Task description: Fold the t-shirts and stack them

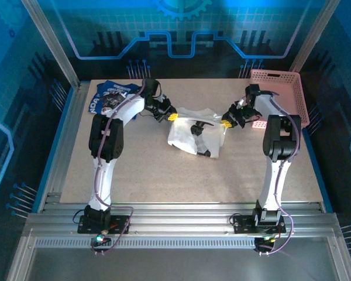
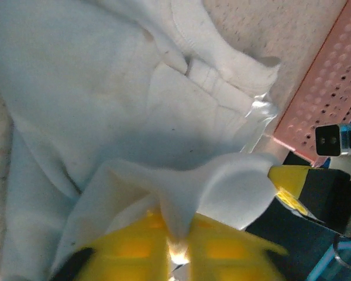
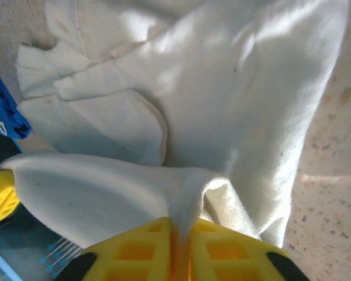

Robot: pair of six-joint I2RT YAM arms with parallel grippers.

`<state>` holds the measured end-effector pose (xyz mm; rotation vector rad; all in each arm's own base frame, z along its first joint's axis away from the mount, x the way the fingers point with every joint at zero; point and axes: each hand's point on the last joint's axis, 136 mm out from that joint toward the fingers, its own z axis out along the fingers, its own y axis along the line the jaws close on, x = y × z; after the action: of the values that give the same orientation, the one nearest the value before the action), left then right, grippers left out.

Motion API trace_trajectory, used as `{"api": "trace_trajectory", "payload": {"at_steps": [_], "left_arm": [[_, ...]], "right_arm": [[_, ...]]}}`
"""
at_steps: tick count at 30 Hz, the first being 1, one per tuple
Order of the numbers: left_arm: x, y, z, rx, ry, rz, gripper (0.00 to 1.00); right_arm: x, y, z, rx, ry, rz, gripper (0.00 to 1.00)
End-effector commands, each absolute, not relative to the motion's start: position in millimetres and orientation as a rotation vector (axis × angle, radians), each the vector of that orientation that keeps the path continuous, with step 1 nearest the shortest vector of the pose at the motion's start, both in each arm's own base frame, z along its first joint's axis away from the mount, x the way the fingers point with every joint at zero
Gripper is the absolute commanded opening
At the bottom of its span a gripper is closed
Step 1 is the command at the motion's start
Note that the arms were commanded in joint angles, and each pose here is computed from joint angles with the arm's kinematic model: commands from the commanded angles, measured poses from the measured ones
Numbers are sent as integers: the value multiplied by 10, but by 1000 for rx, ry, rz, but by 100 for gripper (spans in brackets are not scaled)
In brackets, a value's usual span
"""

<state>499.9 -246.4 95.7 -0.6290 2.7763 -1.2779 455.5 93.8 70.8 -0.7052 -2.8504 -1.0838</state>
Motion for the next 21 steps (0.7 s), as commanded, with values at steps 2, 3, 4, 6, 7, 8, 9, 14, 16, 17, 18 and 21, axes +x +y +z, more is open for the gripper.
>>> {"api": "trace_trajectory", "payload": {"at_steps": [2,3,4,6,7,8,9,14,16,17,18,21], "left_arm": [[5243,-2459,1151,-643,2696,-1366,47],[5299,-2481,1256,-635,2660,-1393,53],[5353,-2497,1396,-621,2621,-1414,58],[5396,-2471,1709,-581,2561,-1416,65],[5383,-2419,1891,-552,2535,-1395,67],[5336,-2329,2046,-536,2521,-1351,71],[5267,-2228,2169,-523,2514,-1299,76],[4705,-1985,2393,-401,2573,-1138,80],[4424,-1965,2297,-361,2617,-1104,80],[4282,-1973,2207,-352,2639,-1102,80],[4150,-1994,2100,-347,2659,-1116,80],[3814,-2074,1769,-370,2707,-1156,72]], "right_arm": [[4830,775,764,-791,-2823,-1180,36],[4927,752,828,-808,-2830,-1234,41],[5016,724,917,-834,-2839,-1284,47],[5129,664,1156,-859,-2875,-1358,53],[5149,652,1334,-837,-2912,-1391,54],[5132,648,1504,-798,-2958,-1406,56],[5072,633,1637,-770,-3002,-1386,58],[4579,742,2017,-639,-3086,-1364,66],[4323,903,2053,-550,-3088,-1368,67],[4196,990,2043,-509,-3088,-1366,67],[4079,1080,2009,-476,-3088,-1354,67],[3836,1284,1861,-424,-3100,-1298,65]]}}
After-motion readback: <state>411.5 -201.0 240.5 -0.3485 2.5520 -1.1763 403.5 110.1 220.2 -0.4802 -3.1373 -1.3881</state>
